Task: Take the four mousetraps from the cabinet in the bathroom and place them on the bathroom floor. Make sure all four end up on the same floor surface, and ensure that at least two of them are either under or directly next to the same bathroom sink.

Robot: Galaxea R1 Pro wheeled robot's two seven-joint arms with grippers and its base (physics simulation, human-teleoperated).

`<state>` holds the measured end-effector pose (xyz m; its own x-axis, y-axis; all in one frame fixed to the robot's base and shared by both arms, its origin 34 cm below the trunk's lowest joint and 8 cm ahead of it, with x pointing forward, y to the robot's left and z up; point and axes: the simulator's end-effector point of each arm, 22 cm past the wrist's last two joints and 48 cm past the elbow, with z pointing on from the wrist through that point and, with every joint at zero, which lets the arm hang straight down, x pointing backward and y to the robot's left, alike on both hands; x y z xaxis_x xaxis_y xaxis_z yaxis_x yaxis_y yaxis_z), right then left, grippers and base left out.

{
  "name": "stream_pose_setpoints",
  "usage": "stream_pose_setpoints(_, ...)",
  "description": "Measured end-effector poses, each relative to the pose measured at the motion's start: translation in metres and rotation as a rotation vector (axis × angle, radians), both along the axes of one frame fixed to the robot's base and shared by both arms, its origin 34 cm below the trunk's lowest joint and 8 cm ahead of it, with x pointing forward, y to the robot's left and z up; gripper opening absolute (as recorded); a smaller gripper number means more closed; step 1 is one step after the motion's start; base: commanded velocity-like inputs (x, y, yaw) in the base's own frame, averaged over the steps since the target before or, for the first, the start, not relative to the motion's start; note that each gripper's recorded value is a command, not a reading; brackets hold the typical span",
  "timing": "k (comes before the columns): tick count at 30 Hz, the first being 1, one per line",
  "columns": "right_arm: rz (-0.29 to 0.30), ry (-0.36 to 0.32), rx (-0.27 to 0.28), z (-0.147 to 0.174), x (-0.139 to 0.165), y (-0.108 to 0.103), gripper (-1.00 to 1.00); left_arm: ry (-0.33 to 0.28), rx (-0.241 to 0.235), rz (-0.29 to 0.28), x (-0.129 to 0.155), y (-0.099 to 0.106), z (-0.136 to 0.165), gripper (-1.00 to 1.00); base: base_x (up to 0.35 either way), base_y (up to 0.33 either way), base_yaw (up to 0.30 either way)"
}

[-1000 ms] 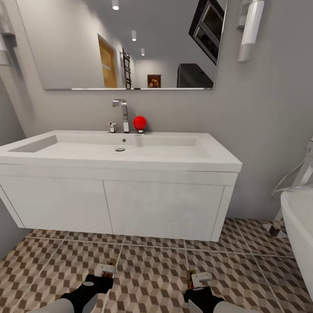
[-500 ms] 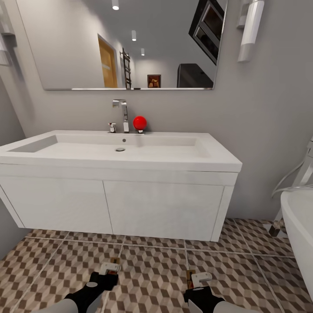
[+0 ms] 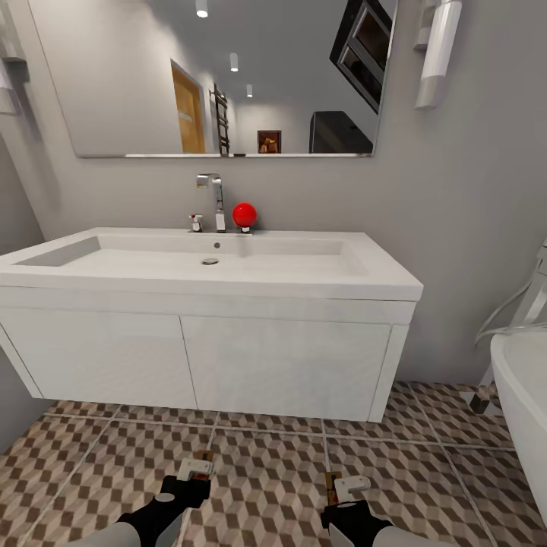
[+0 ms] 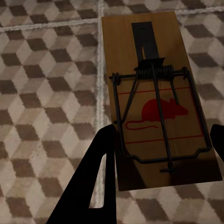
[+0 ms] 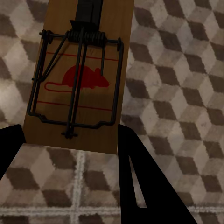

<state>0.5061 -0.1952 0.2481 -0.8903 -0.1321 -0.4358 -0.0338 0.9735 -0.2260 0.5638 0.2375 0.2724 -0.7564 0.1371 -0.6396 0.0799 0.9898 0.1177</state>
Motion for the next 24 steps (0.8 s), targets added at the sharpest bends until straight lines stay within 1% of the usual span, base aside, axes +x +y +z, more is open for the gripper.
stream_pose_setpoints(11, 0.001, 0.0, -0.001, 0.0, 0.0, 0.0, -1.0, 0.001, -0.003, 0.001, 0.0, -0.001, 0.0, -1.0, 0.0, 0.0, 0.0)
stream_pose_setpoints(24, 0.002, 0.053, -0.001, -0.024, -0.014, 0.0, -1.0, 0.057, -0.003, 0.005, -0.014, 0.001, -0.027, -1.0, 0.0, 0.0, 0.0)
